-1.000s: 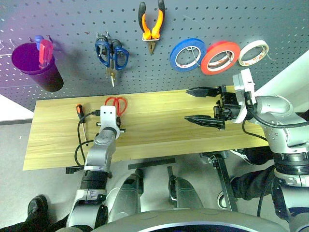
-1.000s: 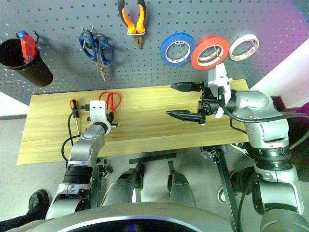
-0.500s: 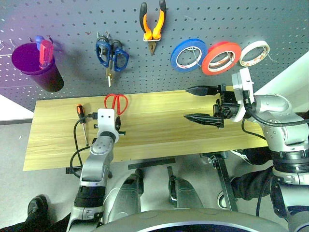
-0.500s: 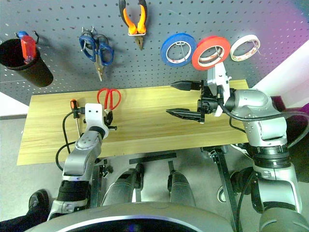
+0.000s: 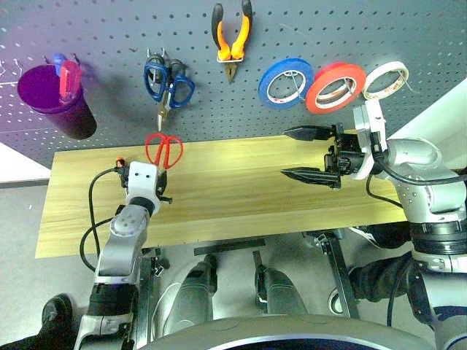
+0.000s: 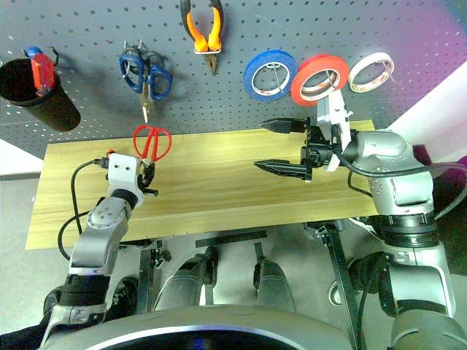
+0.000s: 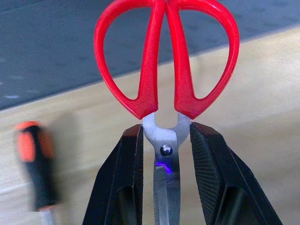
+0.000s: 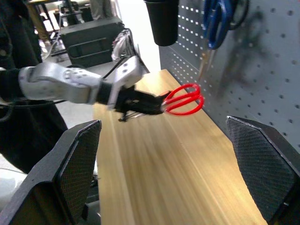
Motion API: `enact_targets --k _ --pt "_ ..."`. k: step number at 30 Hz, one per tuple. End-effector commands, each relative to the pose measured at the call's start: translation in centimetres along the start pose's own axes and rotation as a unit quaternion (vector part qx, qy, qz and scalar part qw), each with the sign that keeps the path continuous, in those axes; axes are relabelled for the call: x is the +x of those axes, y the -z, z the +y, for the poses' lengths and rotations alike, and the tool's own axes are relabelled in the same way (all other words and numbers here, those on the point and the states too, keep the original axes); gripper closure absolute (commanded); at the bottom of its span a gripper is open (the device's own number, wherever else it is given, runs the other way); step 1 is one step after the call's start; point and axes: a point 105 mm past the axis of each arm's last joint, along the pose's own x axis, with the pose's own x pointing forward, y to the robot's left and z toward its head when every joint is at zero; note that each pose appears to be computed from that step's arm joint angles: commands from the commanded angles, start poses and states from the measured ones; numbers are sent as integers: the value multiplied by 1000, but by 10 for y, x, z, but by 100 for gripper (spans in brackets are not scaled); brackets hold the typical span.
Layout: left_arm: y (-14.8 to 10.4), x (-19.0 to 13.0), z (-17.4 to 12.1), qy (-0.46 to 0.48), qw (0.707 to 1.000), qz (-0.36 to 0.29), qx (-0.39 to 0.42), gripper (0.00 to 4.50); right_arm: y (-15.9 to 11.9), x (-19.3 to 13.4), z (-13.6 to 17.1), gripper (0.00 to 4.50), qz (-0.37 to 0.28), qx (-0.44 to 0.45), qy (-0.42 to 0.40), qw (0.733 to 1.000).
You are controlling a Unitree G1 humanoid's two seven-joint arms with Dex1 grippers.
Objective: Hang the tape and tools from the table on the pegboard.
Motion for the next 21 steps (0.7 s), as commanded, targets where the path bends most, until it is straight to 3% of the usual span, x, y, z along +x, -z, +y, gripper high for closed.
enact_targets --k 1,5,10,21 --pt "-15 -11 -6 34 998 -43 13 341 -11 -3 -1 0 -6 -28 -1 1000" --pt "-22 -24 -4 53 995 -75 32 341 -12 -6 -5 0 -4 -30 4 1000" --pt "-49 -34 -7 81 984 -143 73 341 -20 -13 -2 0 -23 -18 -14 999" --pt "-91 -60 -29 142 937 -260 186 341 -18 -19 -4 0 -29 -13 -21 999"
